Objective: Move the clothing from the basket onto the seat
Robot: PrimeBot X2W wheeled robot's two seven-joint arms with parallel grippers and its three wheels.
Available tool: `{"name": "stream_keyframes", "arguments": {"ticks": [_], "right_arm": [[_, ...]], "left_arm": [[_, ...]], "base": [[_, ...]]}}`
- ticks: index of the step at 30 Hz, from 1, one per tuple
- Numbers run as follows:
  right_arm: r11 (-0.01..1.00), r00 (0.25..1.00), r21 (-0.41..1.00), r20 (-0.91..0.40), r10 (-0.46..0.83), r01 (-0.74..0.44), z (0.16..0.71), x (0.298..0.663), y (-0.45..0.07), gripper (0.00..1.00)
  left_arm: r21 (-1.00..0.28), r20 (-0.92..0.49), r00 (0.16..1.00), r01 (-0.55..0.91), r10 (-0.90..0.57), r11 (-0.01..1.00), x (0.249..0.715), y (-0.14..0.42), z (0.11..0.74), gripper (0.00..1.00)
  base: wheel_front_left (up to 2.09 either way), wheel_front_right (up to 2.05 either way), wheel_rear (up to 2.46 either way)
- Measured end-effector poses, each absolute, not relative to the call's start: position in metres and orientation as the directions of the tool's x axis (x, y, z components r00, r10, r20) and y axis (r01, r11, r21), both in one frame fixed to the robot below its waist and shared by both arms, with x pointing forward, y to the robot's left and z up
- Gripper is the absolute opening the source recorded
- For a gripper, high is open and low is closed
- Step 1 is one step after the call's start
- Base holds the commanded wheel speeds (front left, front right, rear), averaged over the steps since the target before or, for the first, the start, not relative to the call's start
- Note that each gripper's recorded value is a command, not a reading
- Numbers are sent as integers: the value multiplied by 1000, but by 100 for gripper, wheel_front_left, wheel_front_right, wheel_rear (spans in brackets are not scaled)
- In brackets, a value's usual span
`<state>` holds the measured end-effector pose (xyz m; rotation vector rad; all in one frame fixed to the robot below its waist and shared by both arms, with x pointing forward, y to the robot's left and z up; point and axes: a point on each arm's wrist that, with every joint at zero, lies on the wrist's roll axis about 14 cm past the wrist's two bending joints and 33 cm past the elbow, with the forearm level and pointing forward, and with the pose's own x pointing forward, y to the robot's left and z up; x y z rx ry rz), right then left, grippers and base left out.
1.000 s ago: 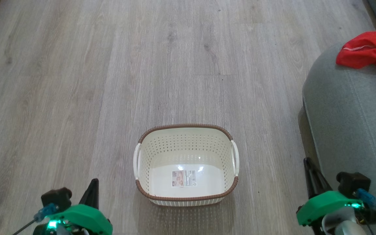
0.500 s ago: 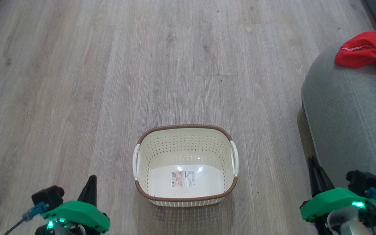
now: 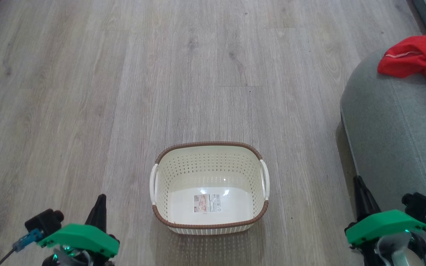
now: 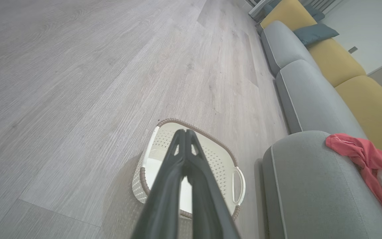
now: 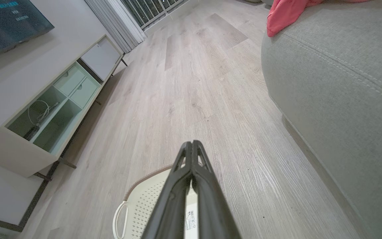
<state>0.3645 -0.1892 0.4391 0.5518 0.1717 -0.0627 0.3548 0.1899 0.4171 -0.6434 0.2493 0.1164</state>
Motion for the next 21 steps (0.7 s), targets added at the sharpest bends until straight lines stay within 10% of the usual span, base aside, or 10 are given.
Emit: {"name": "stream_keyframes", "arguments": {"ticks": [21], "right_arm": [[689, 982, 706, -187, -38, 162, 443, 365, -197, 0]], "left_arm": [[-741, -253, 967, -213, 30, 637, 360, 191, 427, 0]], "base": [[0, 0, 0]]}}
